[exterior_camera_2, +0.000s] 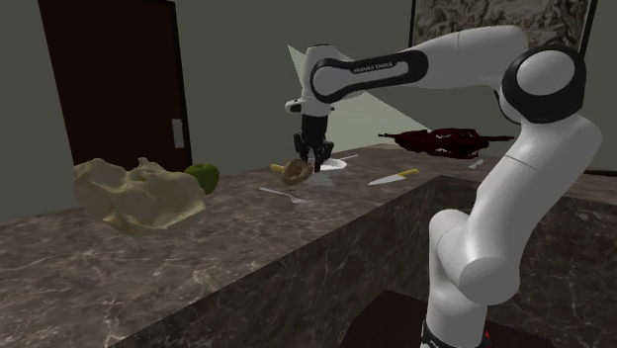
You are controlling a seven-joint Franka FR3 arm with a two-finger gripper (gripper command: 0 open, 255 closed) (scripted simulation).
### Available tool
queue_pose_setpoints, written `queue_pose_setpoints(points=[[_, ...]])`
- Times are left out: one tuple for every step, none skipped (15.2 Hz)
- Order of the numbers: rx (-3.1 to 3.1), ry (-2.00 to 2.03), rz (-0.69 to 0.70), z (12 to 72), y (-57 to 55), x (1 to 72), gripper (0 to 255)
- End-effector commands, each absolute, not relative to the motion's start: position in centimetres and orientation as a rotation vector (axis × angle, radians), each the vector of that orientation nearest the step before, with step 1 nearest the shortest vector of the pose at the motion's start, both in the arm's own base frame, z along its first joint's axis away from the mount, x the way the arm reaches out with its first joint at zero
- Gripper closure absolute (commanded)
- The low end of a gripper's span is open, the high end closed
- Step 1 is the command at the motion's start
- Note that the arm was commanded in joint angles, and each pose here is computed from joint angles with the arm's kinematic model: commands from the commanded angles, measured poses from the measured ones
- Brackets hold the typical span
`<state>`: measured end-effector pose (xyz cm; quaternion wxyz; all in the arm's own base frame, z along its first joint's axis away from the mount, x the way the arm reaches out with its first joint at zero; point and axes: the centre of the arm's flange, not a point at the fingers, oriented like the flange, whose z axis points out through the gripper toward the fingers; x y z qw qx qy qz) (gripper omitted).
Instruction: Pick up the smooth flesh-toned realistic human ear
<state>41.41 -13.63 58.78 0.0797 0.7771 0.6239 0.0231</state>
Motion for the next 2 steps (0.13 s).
queue_pose_setpoints(points=[[2.325,1.867,0.069,59.44,-13.63,41.47,255],[2.325,1.867,0.069,59.44,-13.63,41.47,255]])
